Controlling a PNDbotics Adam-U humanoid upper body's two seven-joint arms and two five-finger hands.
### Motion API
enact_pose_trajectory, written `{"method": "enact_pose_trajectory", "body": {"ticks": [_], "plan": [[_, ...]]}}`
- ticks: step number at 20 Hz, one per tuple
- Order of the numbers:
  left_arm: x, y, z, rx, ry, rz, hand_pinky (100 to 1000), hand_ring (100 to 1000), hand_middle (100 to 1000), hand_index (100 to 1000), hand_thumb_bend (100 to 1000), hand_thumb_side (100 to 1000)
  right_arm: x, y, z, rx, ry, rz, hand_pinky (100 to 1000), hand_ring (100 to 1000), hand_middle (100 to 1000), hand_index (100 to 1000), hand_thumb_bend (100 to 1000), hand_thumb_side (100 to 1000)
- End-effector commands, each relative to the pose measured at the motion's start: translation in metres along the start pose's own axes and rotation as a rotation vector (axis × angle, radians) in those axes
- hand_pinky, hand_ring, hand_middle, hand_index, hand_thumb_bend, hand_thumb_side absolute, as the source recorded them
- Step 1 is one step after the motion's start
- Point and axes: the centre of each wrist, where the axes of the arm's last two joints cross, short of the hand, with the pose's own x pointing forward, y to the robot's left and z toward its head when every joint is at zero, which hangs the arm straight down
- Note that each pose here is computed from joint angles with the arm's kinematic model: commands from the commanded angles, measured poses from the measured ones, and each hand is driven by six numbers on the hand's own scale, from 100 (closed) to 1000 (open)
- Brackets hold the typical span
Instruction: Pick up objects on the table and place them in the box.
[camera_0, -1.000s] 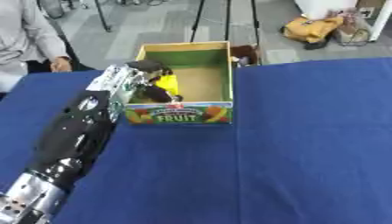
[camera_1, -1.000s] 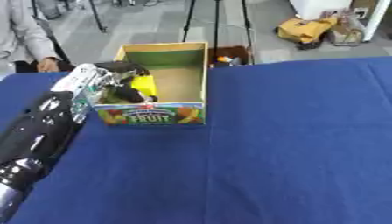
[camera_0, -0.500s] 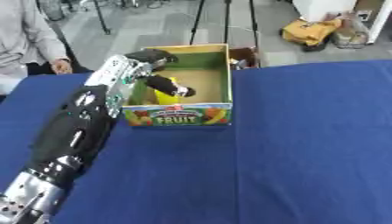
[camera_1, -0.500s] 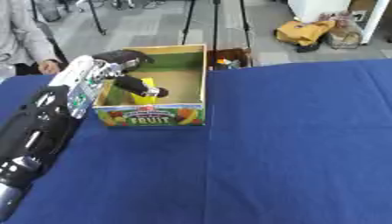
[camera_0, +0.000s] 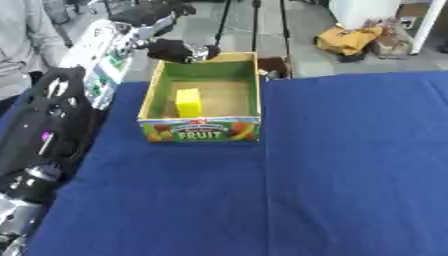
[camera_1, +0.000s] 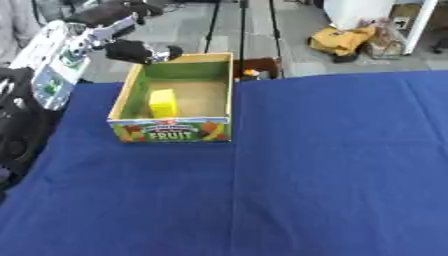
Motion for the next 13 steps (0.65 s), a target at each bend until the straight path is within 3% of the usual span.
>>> {"method": "enact_pose_trajectory", "body": {"ticks": [1,8,13], "plan": [[0.006,0.033,0.021,0.124,-0.026,-0.027,725,843,871,1000,518,868,0.002,-0.005,-0.005,-0.016,-0.022,0.013,777,881,712,867,100,1000],[0.030,0.055,0.076,0.320,-0.148,0.059,674,782,803,1000,496,861,0.003,-0.003,-0.002,-0.034,-0.008,0.009,779,882,719,867,100,1000],[0.038,0.055,0.114,0.408,-0.218,0.235,634,748,761,988,485,877,0.003,0.000,0.001,-0.048,0.004,0.006,780,881,725,866,100,1000]]}}
